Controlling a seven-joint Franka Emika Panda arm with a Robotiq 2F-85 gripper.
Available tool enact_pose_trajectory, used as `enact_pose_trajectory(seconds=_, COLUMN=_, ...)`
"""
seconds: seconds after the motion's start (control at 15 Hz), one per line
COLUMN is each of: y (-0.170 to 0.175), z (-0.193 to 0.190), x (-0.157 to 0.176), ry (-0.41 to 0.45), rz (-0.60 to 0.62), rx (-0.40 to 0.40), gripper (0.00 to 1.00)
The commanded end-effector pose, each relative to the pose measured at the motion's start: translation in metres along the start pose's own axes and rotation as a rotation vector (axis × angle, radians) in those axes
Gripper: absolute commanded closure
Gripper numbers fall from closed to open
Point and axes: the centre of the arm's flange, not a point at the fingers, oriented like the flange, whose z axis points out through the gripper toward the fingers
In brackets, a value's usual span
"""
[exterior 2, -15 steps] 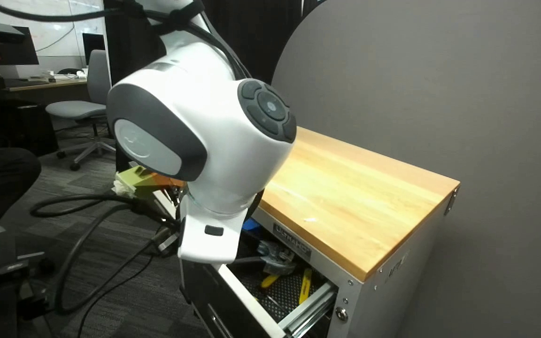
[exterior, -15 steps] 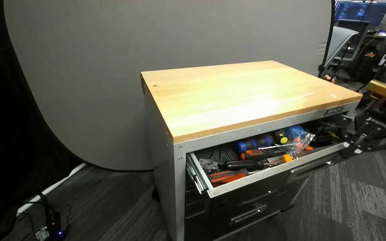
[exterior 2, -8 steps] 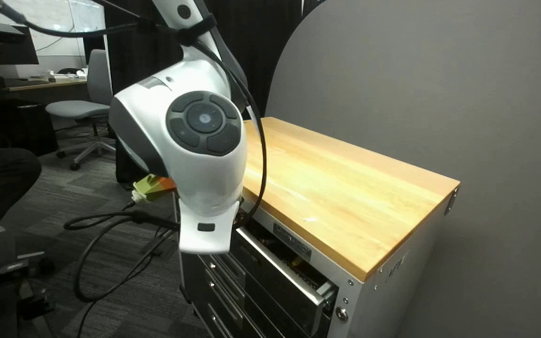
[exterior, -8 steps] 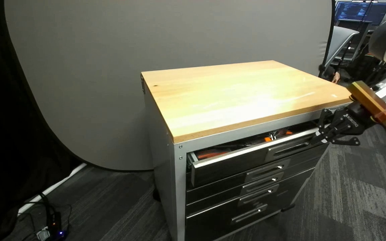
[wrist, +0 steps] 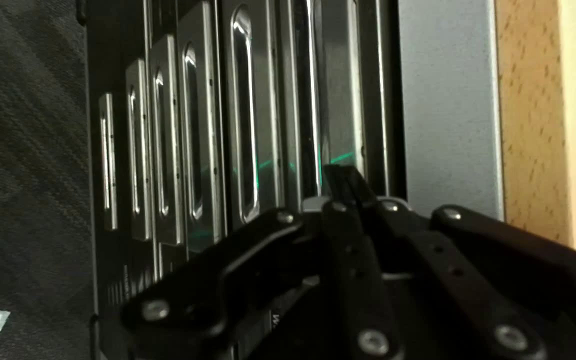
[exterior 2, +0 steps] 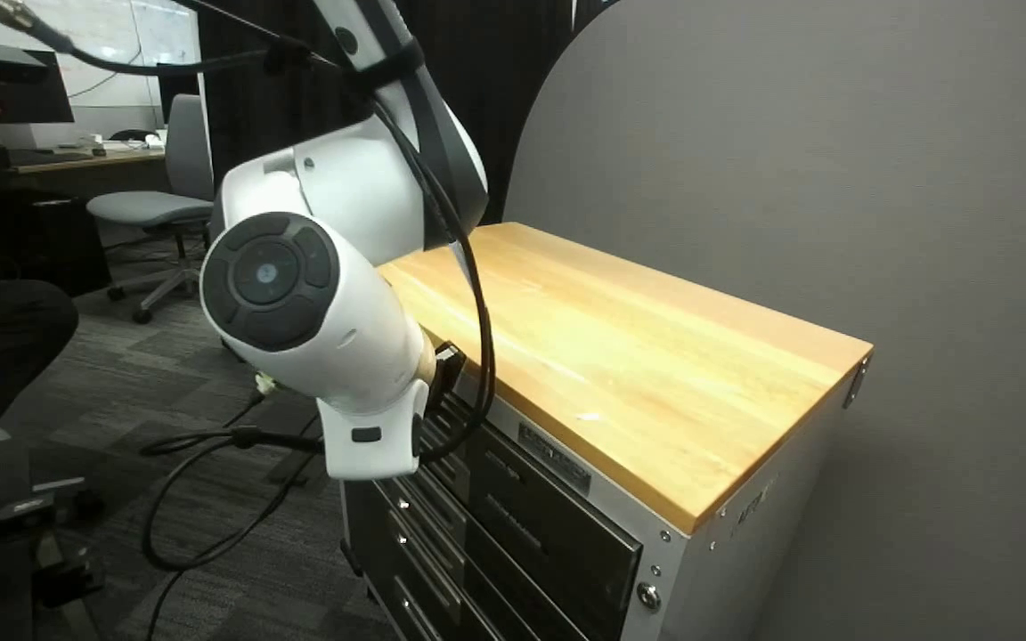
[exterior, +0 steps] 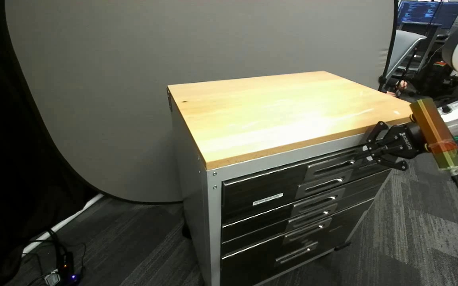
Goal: Pick up the screwdriver, put it in the open drawer and close the drawer
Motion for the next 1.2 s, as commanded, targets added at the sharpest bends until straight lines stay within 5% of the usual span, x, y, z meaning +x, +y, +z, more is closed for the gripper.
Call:
enact_pose_trajectory(seconds=0.0, y=-0.004, z=0.004, x=-0.009, ry=0.001, rz=-0.042, rx=0.022, gripper=0.89)
enact_pose_trajectory(seconds=0.07, y=-0.007, z=-0.002, x=-0.011, ry=-0.003, rz=-0.049, rx=-0.028, gripper=0.67)
enact_pose_trajectory(seconds=0.27, y=-0.032, z=-0.031, x=-0.018, ry=-0.068, rz=-0.114, rx=-0.22, gripper=0.56)
enact_pose_trajectory(seconds=0.73, y=-0.06, z=-0.037, x=-0.083, ry=-0.23, rz=-0.357, rx=-0.527, gripper=0.02)
enact_pose_trajectory(seconds=1.13, y=-0.117, z=-0.03, x=-0.14, ry=-0.308, rz=-0.619, rx=-0.823, gripper=0.0)
